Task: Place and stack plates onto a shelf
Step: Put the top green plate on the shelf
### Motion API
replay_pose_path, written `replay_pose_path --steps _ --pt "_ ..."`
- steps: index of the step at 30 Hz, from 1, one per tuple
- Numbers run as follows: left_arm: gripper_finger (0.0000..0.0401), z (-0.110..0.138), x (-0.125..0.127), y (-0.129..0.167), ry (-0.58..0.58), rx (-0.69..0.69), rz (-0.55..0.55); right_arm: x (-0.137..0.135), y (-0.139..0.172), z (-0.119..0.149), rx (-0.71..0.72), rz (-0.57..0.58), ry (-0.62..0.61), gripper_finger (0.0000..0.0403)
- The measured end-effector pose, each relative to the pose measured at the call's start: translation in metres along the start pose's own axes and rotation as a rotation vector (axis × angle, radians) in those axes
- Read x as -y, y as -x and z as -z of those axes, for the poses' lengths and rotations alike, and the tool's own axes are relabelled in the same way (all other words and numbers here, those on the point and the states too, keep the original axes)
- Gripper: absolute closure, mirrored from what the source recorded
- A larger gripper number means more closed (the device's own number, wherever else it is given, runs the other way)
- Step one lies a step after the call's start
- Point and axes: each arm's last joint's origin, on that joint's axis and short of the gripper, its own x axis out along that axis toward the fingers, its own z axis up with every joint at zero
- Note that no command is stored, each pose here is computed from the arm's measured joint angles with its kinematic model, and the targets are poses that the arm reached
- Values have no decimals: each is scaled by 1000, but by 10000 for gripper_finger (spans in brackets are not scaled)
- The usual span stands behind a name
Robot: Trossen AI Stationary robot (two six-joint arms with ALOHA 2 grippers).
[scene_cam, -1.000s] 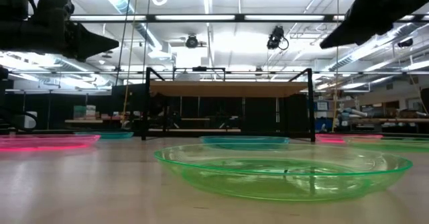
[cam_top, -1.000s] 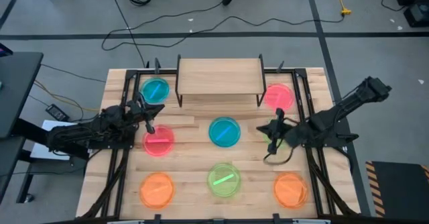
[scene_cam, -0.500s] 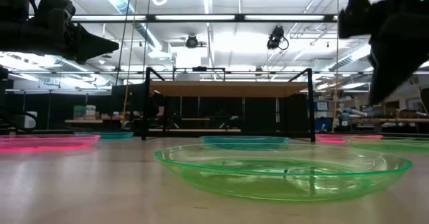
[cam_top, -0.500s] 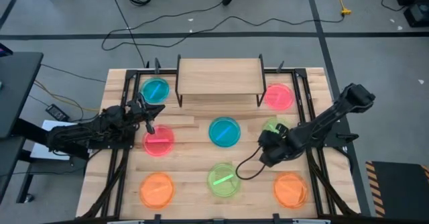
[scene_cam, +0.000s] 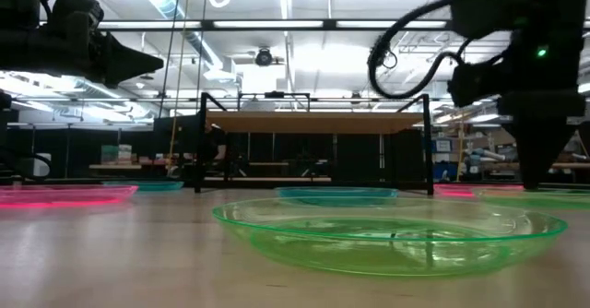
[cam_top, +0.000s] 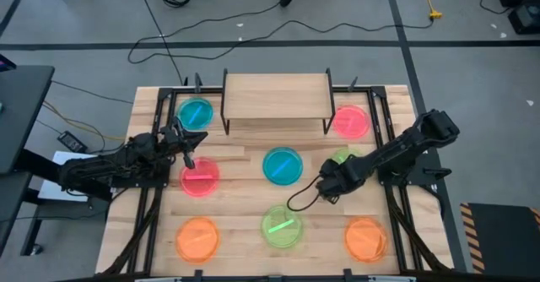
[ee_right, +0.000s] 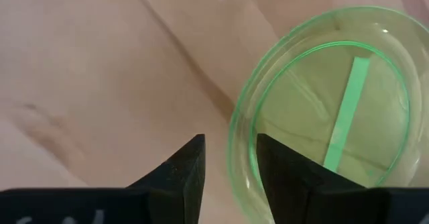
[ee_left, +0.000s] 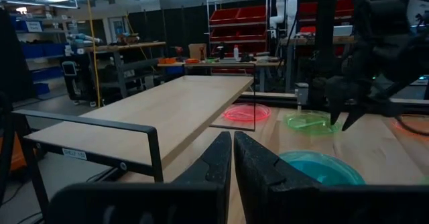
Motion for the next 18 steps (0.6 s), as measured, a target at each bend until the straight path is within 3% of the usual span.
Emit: replay_pose_path --steps 11,18 --pt "374 1 0 0 -3 -15 3 7 -18 -19 -68 33 3 270" --pt "374 2 0 0 -4 -16 10 8 -23 -24 -118 9 -4 302"
